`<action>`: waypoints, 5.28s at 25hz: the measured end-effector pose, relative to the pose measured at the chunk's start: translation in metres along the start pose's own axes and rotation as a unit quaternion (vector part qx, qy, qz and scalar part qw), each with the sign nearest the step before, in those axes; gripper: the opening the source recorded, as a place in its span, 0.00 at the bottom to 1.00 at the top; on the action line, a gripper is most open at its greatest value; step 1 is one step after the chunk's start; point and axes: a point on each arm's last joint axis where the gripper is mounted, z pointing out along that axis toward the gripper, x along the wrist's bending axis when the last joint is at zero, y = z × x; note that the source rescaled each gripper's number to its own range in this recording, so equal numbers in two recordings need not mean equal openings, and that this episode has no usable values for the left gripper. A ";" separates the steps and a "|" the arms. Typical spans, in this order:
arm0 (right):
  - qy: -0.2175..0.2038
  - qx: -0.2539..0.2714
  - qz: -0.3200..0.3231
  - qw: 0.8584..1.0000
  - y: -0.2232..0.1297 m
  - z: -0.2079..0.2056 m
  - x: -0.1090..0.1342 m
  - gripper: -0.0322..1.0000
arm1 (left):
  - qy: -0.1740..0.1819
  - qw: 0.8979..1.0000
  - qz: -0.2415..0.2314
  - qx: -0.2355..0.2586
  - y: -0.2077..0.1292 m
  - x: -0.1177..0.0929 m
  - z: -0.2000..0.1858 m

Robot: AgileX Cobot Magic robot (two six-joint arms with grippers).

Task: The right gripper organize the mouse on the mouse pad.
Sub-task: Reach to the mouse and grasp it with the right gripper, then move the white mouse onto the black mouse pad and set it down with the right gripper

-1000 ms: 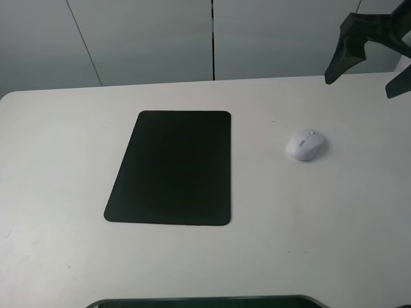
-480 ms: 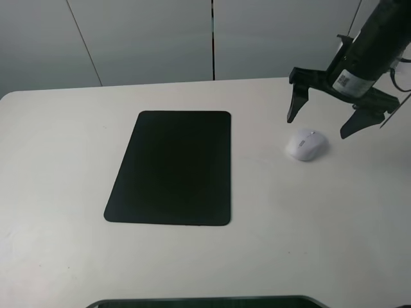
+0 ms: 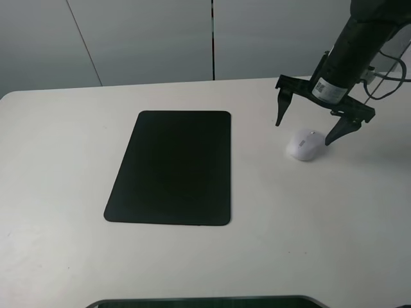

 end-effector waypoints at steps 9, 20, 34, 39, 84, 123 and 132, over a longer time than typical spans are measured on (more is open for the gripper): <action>-0.053 0.005 0.078 0.996 0.010 0.017 -0.003 1.00 | 0.000 1.000 0.000 0.000 0.000 0.000 0.000; -0.056 -0.021 0.102 0.993 0.021 0.039 -0.003 1.00 | 0.000 1.000 0.000 0.000 0.000 0.000 0.000; -0.078 -0.056 0.101 0.990 0.032 0.055 -0.008 1.00 | 0.000 1.000 0.000 0.000 0.000 0.000 0.000; -0.074 -0.066 0.110 0.989 0.035 0.059 -0.008 1.00 | 0.000 1.000 0.000 0.000 0.000 0.000 0.000; -0.071 -0.063 0.032 0.995 0.040 0.063 -0.005 0.04 | 0.000 1.000 0.000 -0.001 0.000 0.000 0.000; -0.056 -0.018 -0.446 0.893 -0.018 -0.009 0.095 0.04 | 0.000 1.000 0.000 -0.001 0.000 0.000 0.000; -0.026 -0.047 -0.529 0.847 -0.045 -0.011 0.151 0.04 | 0.000 1.000 0.000 -0.001 0.000 0.000 0.000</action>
